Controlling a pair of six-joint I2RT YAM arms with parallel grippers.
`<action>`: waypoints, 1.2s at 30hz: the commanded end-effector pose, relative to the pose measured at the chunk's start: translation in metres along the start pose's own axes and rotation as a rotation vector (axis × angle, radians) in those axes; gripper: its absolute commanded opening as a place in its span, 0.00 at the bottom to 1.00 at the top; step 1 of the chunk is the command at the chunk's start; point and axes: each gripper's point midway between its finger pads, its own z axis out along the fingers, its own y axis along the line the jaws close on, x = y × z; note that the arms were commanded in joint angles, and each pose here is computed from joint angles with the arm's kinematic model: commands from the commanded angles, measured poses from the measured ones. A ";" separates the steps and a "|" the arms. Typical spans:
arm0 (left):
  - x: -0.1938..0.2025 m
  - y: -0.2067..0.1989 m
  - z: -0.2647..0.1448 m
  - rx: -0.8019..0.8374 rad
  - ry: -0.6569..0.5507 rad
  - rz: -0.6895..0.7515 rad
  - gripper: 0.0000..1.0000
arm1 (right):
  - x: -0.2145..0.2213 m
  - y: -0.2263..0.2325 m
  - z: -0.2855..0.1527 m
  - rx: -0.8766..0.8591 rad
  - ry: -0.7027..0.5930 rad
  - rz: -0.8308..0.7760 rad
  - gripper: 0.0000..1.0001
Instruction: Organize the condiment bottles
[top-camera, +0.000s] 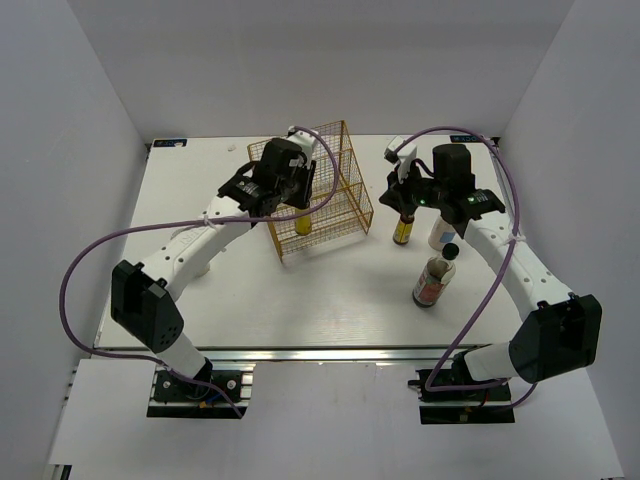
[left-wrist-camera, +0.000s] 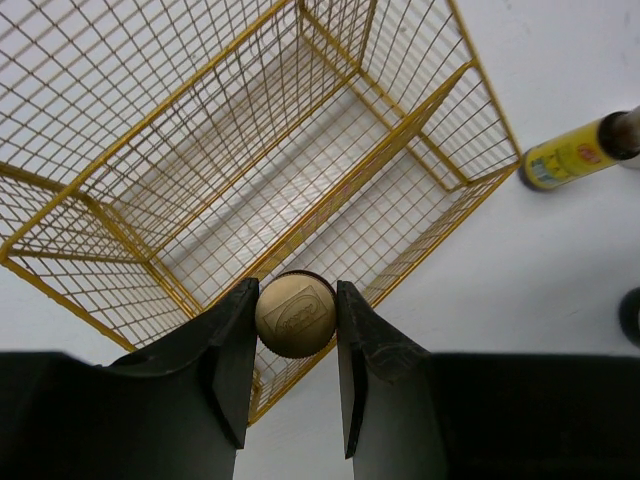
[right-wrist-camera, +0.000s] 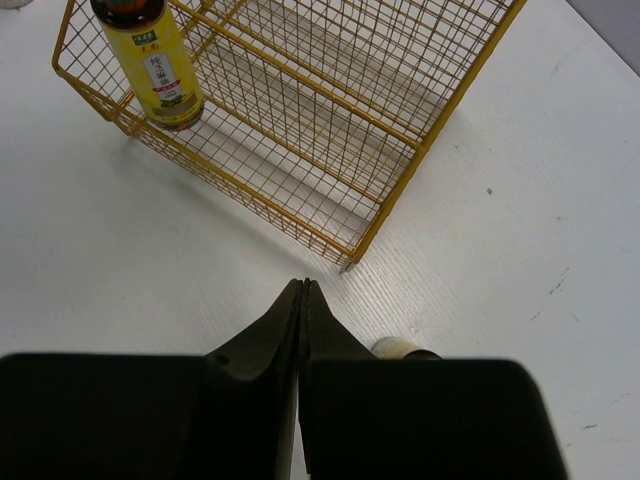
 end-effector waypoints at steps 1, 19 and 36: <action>-0.027 0.004 -0.012 -0.018 -0.118 -0.002 0.00 | -0.009 -0.005 -0.006 0.029 -0.031 -0.036 0.00; 0.024 0.011 0.016 -0.047 -0.047 0.011 0.39 | -0.004 -0.004 -0.003 0.023 -0.019 -0.029 0.18; -0.016 0.008 -0.027 -0.022 -0.144 -0.048 0.78 | -0.006 -0.040 -0.019 0.194 0.059 0.044 0.61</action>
